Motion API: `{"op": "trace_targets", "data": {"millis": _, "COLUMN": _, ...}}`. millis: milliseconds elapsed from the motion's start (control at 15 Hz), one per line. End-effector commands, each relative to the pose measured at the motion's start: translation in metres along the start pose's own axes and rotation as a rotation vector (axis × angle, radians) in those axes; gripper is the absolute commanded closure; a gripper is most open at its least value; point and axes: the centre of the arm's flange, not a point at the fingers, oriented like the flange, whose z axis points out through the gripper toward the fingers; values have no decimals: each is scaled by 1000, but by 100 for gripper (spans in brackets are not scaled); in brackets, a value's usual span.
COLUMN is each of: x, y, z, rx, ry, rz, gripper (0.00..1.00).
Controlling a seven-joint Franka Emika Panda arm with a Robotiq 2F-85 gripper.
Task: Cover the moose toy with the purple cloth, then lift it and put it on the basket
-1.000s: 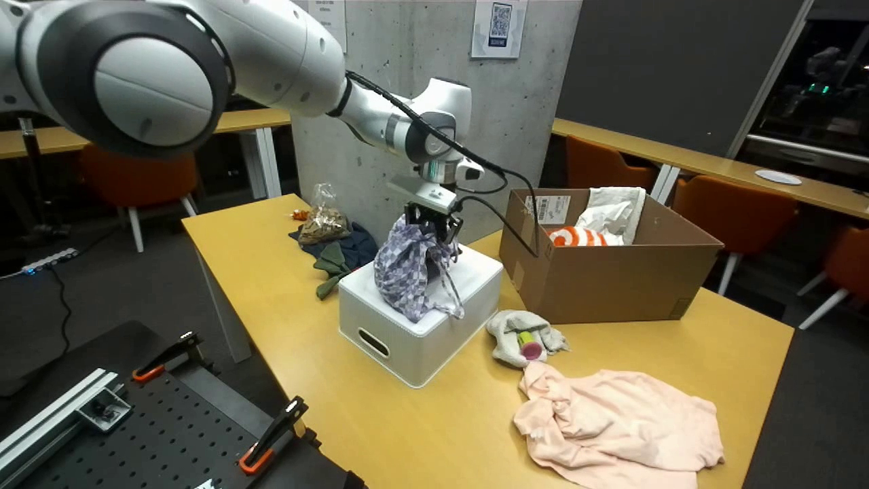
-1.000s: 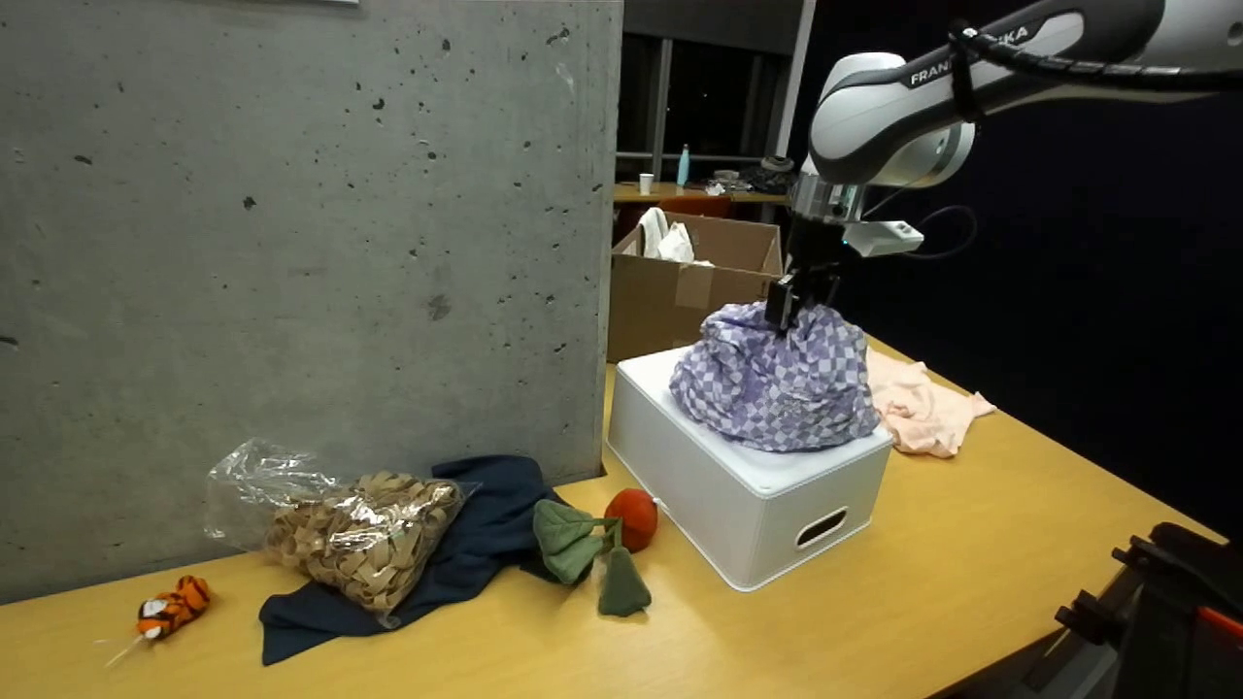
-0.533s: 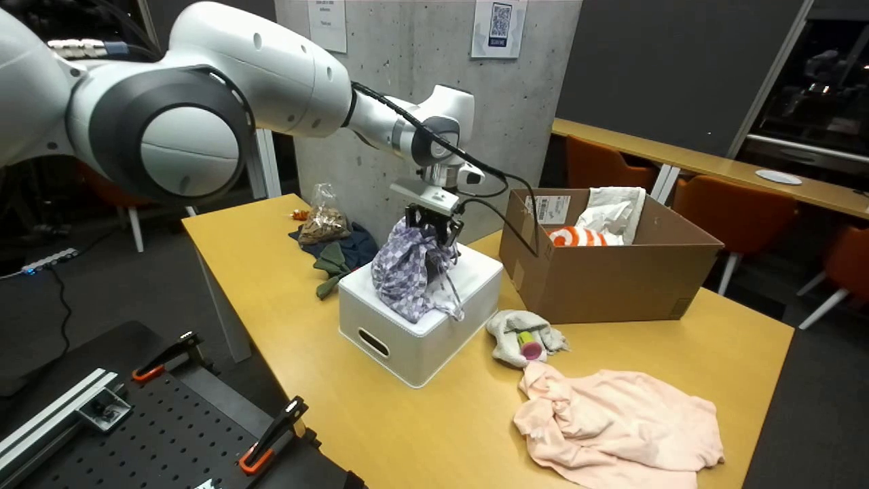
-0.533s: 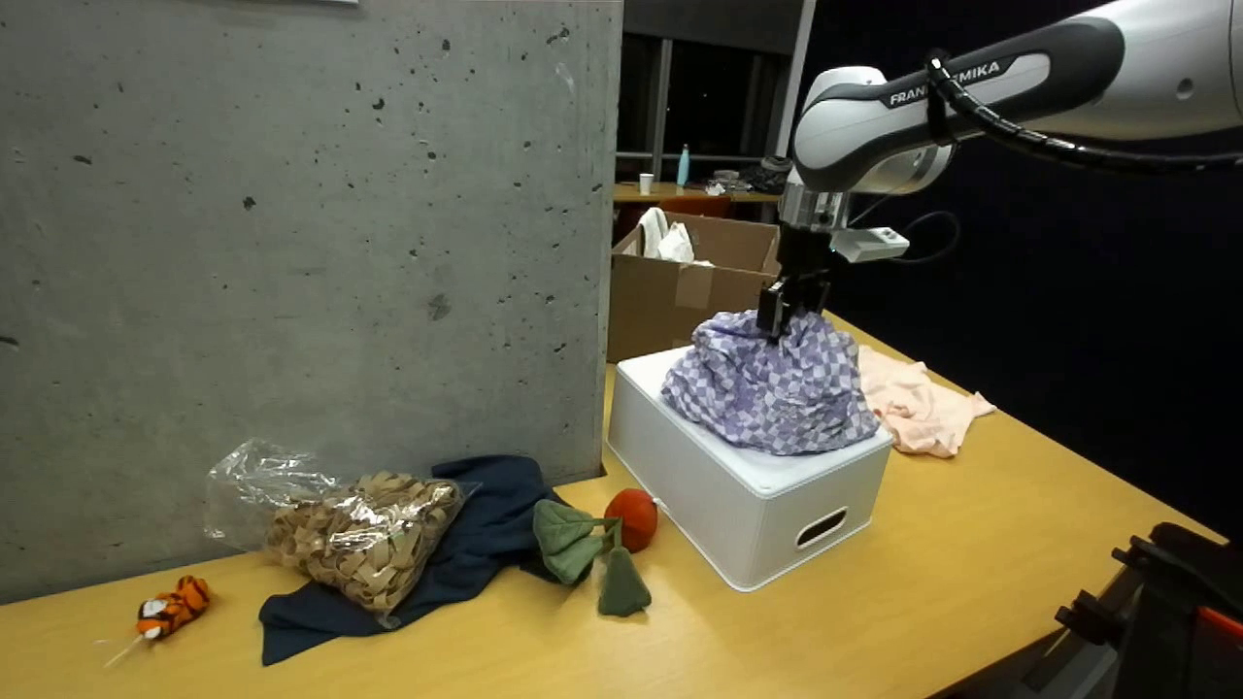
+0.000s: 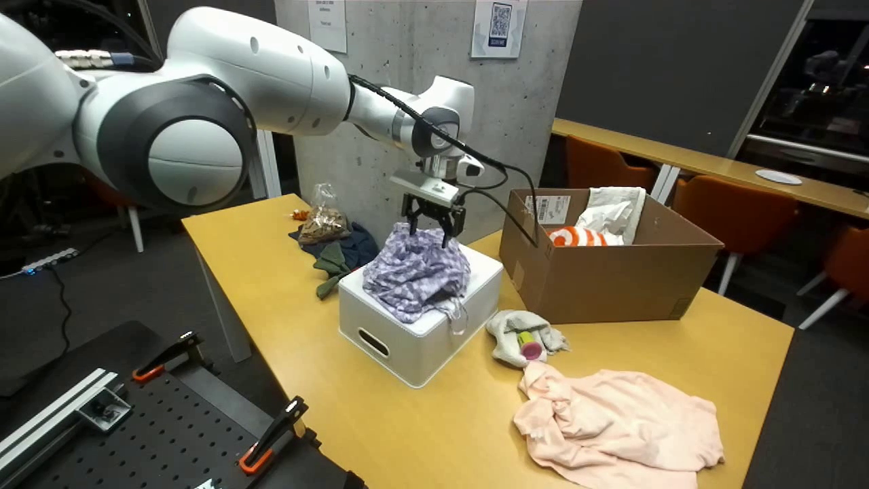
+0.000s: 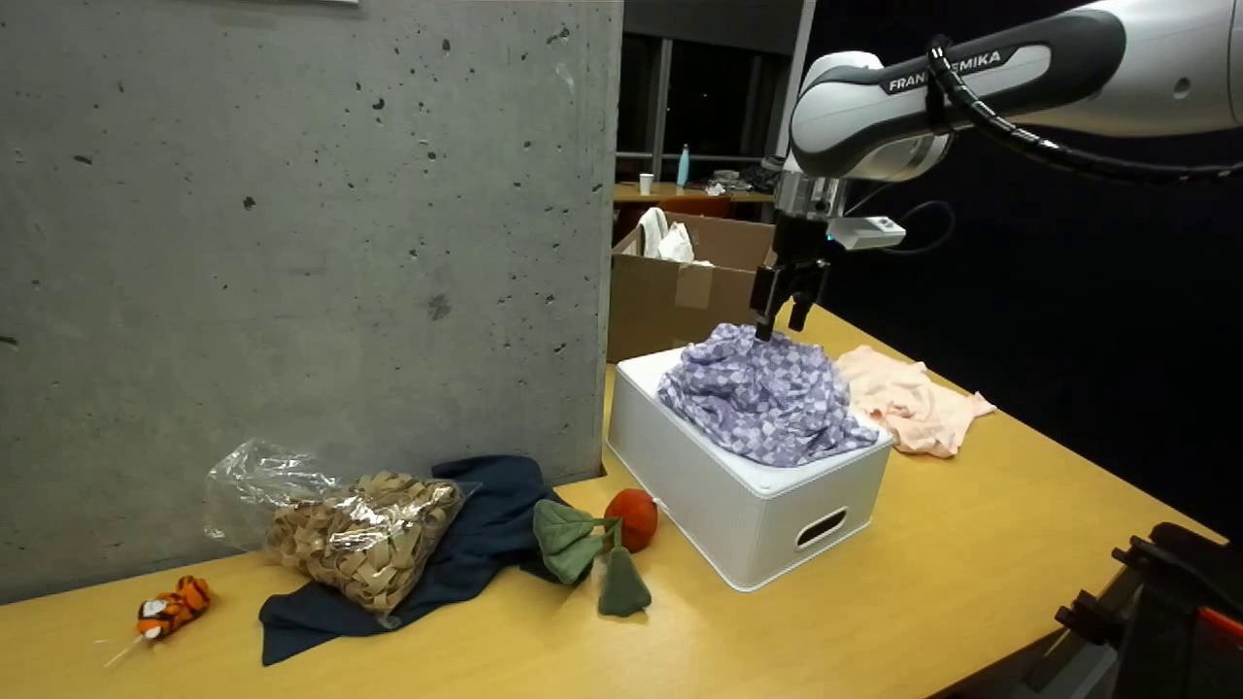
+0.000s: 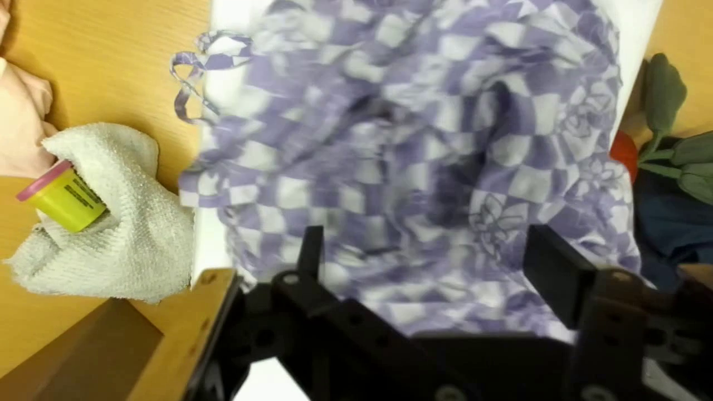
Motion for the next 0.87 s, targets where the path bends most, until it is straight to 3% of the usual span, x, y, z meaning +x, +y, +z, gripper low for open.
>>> {"op": "trace_targets", "data": {"millis": 0, "x": -2, "y": -4, "z": -30, "rx": -13, "ry": 5, "rz": -2, "gripper": 0}}
{"op": "trace_targets", "data": {"millis": 533, "x": -22, "y": -5, "z": -88, "rx": -48, "ry": 77, "rz": 8, "gripper": 0}}
{"op": "trace_targets", "data": {"millis": 800, "x": -22, "y": -3, "z": -96, "rx": -49, "ry": 77, "rz": 16, "gripper": 0}}
